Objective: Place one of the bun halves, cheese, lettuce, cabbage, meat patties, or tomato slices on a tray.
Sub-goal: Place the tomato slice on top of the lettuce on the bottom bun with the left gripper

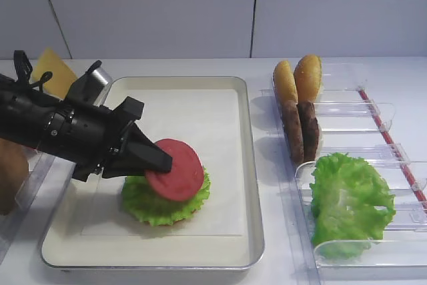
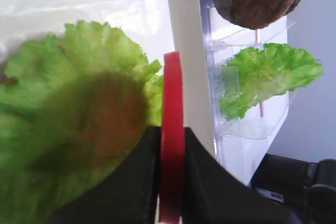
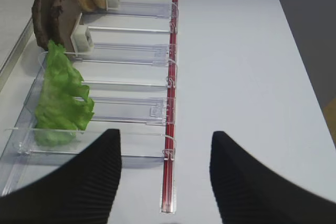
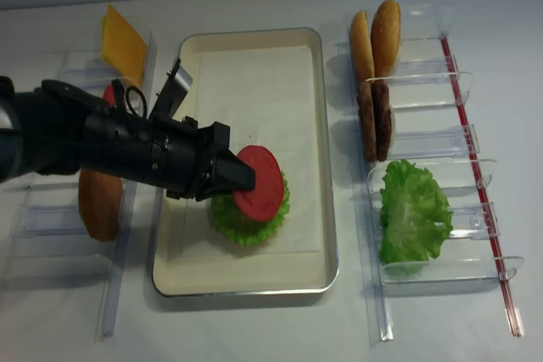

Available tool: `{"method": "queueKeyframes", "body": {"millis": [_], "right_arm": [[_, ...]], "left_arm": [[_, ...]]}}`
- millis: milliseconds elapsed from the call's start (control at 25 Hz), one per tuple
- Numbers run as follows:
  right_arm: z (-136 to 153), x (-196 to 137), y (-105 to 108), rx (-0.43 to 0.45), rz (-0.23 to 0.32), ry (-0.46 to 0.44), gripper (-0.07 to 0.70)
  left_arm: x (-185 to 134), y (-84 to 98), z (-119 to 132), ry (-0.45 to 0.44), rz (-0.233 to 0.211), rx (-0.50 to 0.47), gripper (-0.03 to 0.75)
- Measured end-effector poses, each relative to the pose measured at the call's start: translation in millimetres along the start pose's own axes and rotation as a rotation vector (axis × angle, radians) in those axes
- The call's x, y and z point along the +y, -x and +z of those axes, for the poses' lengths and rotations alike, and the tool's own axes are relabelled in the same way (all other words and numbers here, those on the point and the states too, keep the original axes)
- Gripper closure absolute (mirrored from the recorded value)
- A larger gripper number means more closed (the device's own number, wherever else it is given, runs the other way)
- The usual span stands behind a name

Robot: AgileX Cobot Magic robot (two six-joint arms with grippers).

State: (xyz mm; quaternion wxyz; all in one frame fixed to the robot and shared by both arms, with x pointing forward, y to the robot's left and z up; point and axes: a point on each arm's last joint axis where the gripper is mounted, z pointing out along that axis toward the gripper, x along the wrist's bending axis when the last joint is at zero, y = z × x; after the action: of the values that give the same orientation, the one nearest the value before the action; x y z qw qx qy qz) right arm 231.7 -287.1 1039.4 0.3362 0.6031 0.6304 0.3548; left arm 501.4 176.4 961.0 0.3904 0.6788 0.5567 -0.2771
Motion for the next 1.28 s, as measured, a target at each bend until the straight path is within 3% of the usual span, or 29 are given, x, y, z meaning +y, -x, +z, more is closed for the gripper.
{"method": "queueKeyframes", "body": {"millis": [320, 560, 760, 1080, 1280], "right_arm": [[0, 0, 0, 0.0, 0.0, 0.002, 0.217], [0, 0, 0, 0.0, 0.0, 0.002, 0.217], [0, 0, 0, 0.0, 0.0, 0.002, 0.217], [0, 0, 0, 0.0, 0.0, 0.002, 0.217], [0, 0, 0, 0.0, 0.0, 0.002, 0.217]], "left_arm": [[2, -2.4, 0, 0.019, 0.005, 0.026, 0.667], [-2, 1.8, 0, -0.026, 0.005, -0.024, 0.667], [-4, -3.4, 0, -0.04, 0.023, 0.033, 0.667], [-4, -15.0, 8, -0.067, -0.02, 0.041, 0.667], [-3, -16.2, 8, -0.059, -0.023, 0.051, 0.667]]}}
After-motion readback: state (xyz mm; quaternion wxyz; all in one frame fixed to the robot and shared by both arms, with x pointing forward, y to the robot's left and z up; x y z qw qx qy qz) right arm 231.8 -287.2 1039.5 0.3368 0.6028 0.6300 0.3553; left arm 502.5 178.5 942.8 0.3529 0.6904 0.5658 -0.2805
